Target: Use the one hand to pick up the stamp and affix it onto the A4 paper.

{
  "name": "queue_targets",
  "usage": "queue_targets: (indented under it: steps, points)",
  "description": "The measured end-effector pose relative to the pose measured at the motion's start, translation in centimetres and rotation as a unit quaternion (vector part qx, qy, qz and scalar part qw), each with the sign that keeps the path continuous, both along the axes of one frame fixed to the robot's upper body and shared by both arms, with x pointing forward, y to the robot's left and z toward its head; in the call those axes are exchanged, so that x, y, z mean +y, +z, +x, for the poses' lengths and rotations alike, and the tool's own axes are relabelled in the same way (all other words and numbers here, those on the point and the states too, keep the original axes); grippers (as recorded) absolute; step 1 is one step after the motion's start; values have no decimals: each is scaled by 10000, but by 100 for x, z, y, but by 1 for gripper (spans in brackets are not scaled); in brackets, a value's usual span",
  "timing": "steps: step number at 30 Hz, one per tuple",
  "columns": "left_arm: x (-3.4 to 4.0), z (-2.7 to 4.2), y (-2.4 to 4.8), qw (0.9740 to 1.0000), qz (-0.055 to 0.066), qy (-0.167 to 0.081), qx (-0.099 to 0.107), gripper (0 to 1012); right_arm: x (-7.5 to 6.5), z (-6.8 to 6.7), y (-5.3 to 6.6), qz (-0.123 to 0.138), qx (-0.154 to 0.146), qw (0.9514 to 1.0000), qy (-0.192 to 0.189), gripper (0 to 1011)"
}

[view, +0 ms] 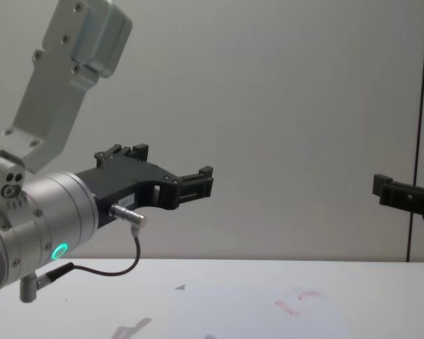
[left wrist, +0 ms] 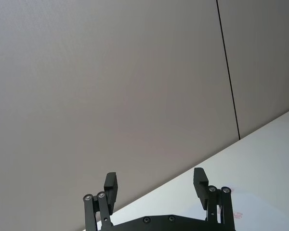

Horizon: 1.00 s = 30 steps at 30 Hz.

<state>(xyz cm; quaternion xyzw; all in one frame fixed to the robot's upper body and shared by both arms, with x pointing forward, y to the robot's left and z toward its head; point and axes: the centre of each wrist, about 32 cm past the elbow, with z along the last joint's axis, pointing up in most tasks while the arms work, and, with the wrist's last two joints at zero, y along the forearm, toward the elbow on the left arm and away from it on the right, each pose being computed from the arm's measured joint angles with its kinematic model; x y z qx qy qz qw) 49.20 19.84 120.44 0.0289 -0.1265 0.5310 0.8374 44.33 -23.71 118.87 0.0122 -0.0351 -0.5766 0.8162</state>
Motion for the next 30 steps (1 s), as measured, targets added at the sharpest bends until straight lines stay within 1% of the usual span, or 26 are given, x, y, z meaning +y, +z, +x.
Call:
queue_targets:
  steps: [30]
  points:
    - [0,0,0,10000,0,0,0,1003,0,0,0,0,0,10000,0,1001]
